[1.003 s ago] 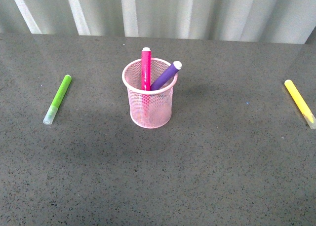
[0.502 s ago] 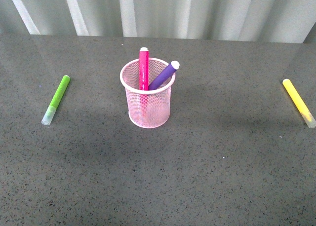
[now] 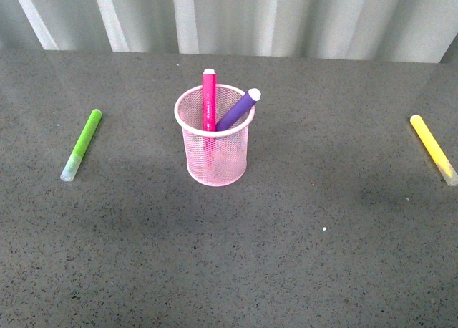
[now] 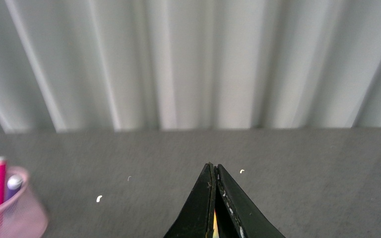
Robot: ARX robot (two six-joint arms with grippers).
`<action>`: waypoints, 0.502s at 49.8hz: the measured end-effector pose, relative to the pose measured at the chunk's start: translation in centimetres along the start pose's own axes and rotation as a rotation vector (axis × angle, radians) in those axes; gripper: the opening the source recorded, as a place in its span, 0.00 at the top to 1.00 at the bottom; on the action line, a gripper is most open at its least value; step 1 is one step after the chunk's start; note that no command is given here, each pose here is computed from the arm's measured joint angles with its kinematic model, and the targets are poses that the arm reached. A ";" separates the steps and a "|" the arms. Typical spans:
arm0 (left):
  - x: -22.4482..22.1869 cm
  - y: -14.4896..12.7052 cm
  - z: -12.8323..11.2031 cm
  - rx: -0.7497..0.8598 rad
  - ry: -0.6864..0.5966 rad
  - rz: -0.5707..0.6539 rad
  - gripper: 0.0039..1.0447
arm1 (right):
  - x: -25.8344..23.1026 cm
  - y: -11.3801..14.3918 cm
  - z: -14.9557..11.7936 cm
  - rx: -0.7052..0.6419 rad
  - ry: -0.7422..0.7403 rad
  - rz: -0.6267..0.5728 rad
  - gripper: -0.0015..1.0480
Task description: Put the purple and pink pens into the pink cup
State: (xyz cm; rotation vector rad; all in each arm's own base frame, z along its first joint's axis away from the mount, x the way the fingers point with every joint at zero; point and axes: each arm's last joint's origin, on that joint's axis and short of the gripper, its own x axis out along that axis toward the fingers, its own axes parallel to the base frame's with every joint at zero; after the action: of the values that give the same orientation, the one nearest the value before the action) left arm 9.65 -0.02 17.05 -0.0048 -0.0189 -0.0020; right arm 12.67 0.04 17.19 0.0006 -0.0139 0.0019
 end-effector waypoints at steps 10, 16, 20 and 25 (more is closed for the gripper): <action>0.0 0.0 0.0 0.000 0.000 0.000 0.06 | -0.7 0.0 0.2 0.000 -0.009 -0.002 0.97; 0.0 0.0 0.0 0.000 0.000 0.000 0.06 | -1.0 0.0 0.2 0.000 -0.007 -0.002 0.97; 0.0 0.0 0.0 0.000 0.000 0.000 0.06 | -1.1 0.0 0.2 0.000 -0.009 -0.002 0.97; 0.0 0.0 0.0 0.000 0.000 0.000 0.06 | -1.4 0.0 0.2 0.000 -0.010 -0.002 0.97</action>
State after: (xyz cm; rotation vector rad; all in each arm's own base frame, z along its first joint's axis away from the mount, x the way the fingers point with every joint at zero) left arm 9.65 -0.02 17.05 -0.0048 -0.0189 -0.0023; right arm 11.29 0.01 17.34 0.0010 -0.0235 0.0000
